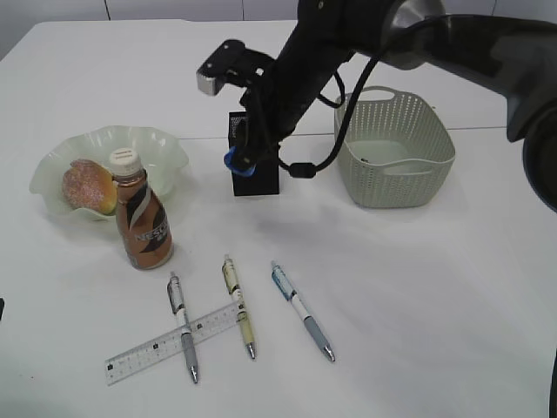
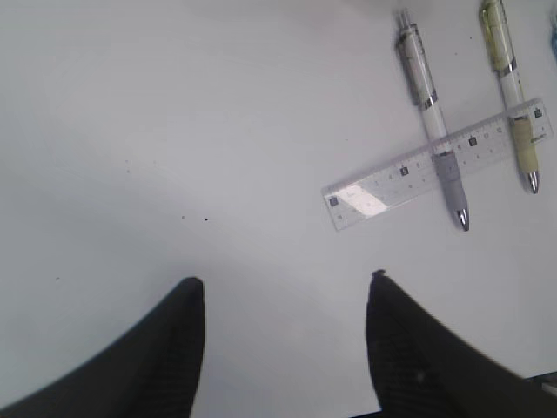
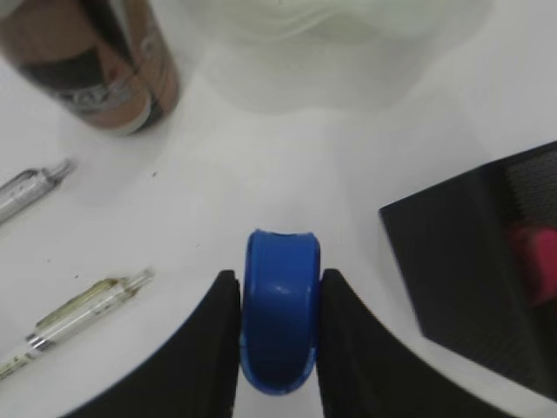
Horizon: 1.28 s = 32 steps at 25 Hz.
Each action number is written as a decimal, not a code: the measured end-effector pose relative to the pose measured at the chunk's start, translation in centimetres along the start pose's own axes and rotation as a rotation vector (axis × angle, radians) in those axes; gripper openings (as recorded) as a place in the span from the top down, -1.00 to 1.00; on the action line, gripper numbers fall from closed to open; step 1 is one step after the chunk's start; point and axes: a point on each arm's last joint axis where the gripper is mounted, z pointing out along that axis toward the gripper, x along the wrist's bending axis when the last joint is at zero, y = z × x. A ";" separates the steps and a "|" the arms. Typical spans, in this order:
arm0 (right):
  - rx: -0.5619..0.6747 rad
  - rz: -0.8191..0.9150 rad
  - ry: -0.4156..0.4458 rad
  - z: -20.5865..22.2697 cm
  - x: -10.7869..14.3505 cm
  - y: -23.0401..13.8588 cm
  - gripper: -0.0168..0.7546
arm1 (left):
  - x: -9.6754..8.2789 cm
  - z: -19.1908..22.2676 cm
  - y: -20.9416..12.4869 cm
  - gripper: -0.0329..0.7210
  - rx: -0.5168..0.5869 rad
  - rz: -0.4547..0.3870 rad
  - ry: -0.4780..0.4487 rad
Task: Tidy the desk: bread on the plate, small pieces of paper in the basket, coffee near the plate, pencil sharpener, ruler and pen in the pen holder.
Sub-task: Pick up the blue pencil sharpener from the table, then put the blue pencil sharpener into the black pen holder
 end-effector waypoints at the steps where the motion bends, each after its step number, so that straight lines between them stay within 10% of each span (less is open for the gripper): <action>1: -0.026 0.022 -0.019 -0.5 -0.6 0.1 0.48 | 0.0 0.0 0.0 -0.24 0.000 0.000 0.000; 12: -0.345 0.182 -0.318 -2.8 -5.7 0.5 0.48 | 0.0 0.0 -0.1 -0.24 0.007 0.000 -0.001; 24: -0.290 0.219 -0.222 0.5 -5.4 -0.9 0.46 | 0.0 0.0 -0.1 -0.24 0.006 0.000 0.000; 32: -0.287 0.298 -0.195 0.5 -5.2 -1.0 -0.19 | 0.0 0.0 -0.1 -0.24 0.009 -0.001 -0.002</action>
